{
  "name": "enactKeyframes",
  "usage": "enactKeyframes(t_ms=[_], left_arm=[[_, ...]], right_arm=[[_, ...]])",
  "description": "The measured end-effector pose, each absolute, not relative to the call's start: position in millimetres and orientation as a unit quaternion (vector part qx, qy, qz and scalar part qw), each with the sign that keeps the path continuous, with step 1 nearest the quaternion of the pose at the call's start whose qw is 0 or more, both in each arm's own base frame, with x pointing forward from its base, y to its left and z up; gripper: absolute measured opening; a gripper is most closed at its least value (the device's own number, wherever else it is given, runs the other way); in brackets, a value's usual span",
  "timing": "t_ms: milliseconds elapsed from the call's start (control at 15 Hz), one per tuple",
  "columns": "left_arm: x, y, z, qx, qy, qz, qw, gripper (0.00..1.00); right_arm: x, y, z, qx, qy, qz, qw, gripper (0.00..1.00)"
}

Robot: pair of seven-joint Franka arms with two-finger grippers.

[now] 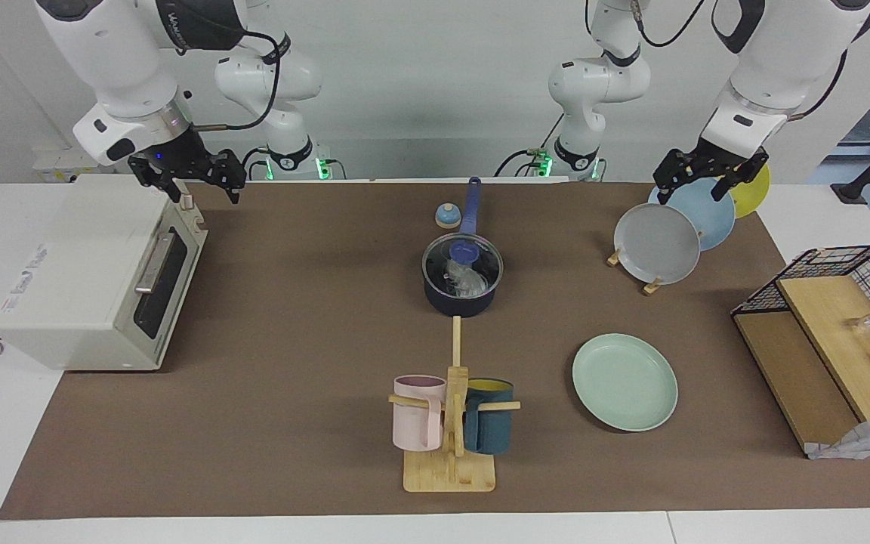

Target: Transfer vermicelli from plate to pot

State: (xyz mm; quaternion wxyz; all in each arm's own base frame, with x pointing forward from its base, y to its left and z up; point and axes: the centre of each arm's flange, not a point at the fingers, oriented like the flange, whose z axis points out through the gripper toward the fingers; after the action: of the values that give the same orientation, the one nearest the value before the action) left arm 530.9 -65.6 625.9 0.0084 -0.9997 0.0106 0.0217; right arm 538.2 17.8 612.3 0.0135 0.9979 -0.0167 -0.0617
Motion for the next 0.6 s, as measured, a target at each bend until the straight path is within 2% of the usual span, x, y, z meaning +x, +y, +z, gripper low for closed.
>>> enactKeyframes(t_ms=[600], left_arm=[[531, -66, 626, -1.000, 0.011, 0.022, 0.008, 1.00]], right_arm=[[537, 5, 617, 0.998, -0.028, -0.055, 0.012, 1.00]])
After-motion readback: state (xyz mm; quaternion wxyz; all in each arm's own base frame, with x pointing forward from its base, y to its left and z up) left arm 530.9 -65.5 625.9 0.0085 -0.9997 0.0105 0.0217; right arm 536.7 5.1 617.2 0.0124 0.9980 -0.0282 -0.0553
